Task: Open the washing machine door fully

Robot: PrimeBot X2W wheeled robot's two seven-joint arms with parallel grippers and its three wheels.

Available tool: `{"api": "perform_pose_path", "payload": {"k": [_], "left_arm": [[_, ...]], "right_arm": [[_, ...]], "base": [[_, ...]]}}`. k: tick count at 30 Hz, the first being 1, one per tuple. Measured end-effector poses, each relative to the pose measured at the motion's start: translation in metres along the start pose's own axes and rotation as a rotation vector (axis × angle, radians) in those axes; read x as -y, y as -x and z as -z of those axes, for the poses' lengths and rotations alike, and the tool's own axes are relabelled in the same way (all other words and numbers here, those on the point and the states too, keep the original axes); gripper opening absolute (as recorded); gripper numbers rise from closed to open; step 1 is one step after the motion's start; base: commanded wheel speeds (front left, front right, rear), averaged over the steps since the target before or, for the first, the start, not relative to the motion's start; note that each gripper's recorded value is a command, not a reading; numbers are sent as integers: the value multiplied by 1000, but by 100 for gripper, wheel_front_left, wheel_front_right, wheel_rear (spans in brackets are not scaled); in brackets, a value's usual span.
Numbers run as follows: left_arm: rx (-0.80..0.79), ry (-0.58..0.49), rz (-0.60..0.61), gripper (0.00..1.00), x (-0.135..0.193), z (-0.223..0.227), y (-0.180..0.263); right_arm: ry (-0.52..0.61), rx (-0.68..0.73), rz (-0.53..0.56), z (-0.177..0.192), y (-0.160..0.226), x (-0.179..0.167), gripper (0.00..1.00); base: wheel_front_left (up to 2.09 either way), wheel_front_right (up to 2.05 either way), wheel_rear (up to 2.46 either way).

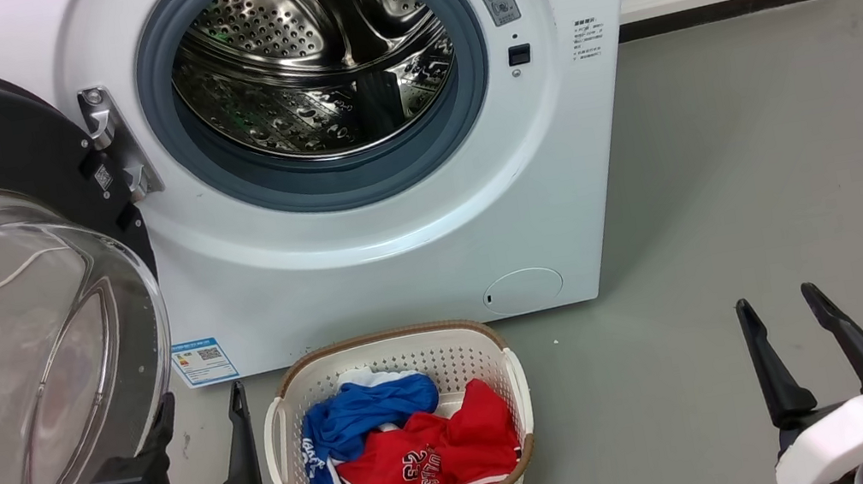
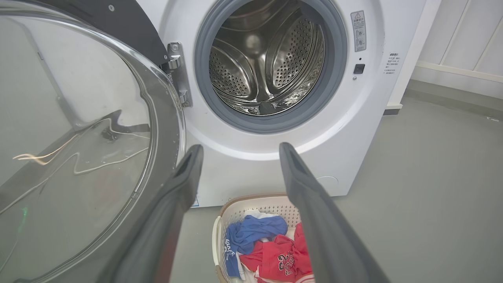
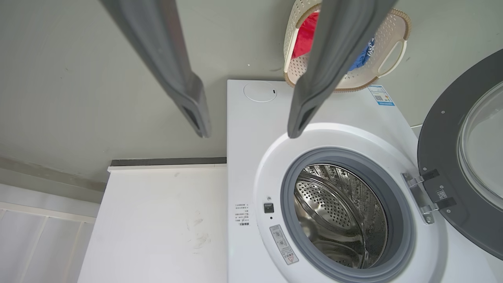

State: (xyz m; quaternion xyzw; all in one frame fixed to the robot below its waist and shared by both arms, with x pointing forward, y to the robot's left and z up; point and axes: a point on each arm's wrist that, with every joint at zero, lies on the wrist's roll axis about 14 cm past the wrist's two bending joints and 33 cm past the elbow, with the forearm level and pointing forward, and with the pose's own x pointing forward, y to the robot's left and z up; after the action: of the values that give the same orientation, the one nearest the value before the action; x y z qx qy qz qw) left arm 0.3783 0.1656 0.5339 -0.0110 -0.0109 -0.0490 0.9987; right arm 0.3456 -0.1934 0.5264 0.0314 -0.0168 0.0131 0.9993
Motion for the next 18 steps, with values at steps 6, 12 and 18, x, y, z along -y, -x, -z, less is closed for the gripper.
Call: {"api": "perform_pose_path", "payload": {"k": [6,12,18], "left_arm": [[-1,-1,0,100,0,1,2],[-5,0,-3,100,-2,2,3],[-5,2,-3,100,-2,3,4]], "right_arm": [[-6,2,-10,0,-1,-3,100],[-7,3,-17,1,-2,-6,100],[-10,4,-21,1,-2,-7,100]], "base": [[0,0,0],[0,0,0],[0,0,0]]}}
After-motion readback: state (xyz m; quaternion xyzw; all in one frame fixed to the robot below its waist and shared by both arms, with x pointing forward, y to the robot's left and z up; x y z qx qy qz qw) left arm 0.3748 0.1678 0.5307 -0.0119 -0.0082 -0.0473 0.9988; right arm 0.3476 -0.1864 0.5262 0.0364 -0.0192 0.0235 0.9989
